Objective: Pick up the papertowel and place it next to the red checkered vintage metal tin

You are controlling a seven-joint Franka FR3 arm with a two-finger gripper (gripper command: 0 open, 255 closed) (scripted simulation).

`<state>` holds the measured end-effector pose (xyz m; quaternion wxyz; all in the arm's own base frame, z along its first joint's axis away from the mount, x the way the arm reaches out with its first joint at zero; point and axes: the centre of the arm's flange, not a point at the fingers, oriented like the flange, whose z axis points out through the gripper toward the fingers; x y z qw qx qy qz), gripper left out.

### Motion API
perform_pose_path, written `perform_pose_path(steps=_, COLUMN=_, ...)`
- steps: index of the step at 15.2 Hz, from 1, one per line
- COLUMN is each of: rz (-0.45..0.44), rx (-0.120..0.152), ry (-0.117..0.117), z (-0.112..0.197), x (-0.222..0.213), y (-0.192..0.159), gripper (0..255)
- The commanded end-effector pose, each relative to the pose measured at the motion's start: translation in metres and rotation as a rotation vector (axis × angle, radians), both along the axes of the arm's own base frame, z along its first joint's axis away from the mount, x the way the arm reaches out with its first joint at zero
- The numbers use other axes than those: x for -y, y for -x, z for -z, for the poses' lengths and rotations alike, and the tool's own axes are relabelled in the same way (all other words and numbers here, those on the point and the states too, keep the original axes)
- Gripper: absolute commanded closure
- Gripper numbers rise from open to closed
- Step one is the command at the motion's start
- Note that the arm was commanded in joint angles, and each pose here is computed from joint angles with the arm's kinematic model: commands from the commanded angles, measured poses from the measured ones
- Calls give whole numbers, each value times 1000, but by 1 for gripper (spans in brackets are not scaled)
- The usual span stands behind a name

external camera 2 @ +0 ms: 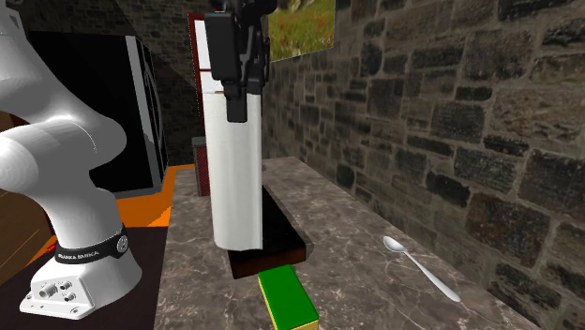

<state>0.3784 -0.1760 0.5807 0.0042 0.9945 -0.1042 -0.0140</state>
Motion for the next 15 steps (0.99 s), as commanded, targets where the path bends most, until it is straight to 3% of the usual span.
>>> perform_pose_path(steps=1, rz=0, rx=0, ry=0, z=-11, x=1, y=0, gripper=255)
perform_pose_path(steps=15, rz=0, rx=0, ry=0, z=-85, x=1, y=0, gripper=255)
